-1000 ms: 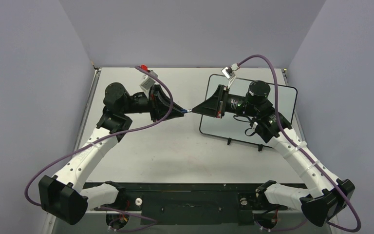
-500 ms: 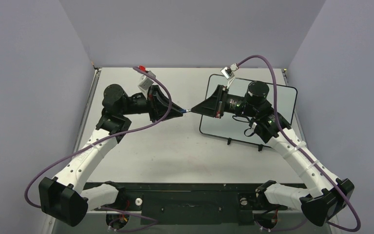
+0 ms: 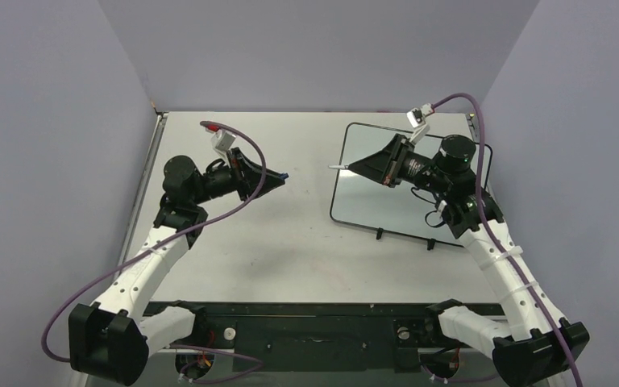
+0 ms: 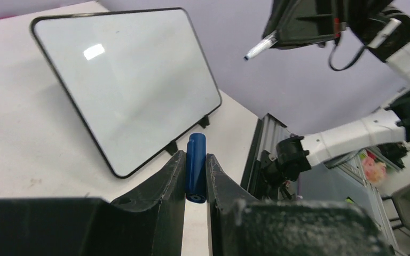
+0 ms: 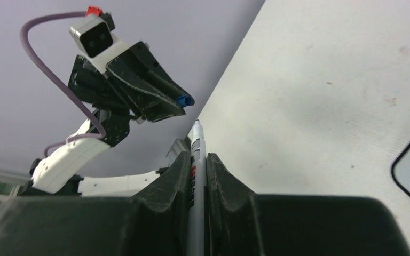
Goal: Write a sentence on the whiteboard
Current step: Open the whiteboard marker at the center of the board, then place the pen cap at the center of the board.
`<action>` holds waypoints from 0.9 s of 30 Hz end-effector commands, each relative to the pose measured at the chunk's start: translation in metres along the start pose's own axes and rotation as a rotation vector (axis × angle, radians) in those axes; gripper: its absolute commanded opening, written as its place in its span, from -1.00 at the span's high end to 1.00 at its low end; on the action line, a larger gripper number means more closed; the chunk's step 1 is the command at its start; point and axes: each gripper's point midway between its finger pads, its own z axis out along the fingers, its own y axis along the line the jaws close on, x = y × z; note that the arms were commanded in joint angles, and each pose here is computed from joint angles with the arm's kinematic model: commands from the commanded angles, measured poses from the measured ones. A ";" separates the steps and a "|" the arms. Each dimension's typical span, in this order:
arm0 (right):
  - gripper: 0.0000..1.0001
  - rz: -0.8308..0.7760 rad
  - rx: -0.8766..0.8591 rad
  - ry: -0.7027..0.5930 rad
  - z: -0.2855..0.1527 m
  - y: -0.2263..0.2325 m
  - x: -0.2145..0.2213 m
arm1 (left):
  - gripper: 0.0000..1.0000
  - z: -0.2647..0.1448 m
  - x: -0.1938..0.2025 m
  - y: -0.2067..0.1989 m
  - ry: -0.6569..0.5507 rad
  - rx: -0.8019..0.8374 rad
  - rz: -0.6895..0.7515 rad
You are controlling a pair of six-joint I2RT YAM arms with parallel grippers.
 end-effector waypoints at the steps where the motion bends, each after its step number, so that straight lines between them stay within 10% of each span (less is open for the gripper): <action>1: 1.00 -0.076 0.126 -0.108 -0.018 -0.018 -0.018 | 1.00 -0.017 0.011 0.039 -0.068 -0.254 0.000; 8: 1.00 -0.189 0.551 -0.340 -0.065 -0.077 -0.052 | 1.00 -0.062 0.087 0.110 -0.073 -0.705 -0.107; 27: 1.00 -0.293 1.168 -0.626 -0.187 -0.124 -0.078 | 0.95 -0.072 0.222 0.148 0.146 -1.027 -0.086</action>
